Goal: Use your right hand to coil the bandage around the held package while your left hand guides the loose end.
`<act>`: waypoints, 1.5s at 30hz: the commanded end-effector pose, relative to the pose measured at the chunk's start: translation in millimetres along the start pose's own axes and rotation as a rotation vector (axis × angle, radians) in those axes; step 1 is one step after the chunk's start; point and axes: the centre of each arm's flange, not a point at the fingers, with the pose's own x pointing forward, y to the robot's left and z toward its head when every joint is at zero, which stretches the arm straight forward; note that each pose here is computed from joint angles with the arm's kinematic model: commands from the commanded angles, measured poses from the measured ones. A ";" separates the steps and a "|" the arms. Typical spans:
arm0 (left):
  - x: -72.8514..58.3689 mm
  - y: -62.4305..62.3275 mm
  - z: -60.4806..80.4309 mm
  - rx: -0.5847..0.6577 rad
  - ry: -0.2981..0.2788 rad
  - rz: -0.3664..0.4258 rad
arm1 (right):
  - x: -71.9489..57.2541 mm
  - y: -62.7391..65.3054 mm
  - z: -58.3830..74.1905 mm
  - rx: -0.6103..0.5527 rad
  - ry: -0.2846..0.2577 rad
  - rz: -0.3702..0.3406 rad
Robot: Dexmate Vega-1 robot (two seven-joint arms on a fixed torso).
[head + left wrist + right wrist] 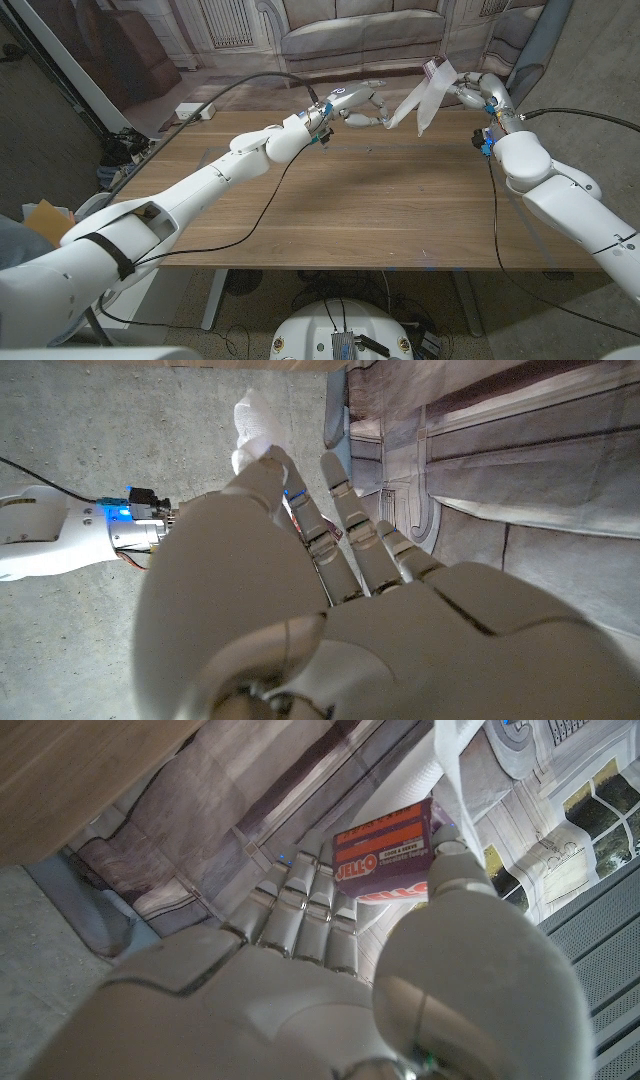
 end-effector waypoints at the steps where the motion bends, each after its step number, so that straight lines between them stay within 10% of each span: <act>1: -7.4 -3.1 15.8 -0.041 -0.061 -0.030 | 5.3 -0.7 -11.5 -0.019 0.040 -0.008; 30: -20.1 13.8 41.4 -0.068 -0.123 0.021 | 2.9 3.9 -28.0 -0.079 0.106 -0.017; 45: 9.0 53.6 56.7 0.035 -0.129 0.104 | -8.9 30.5 -33.0 -0.186 0.091 0.030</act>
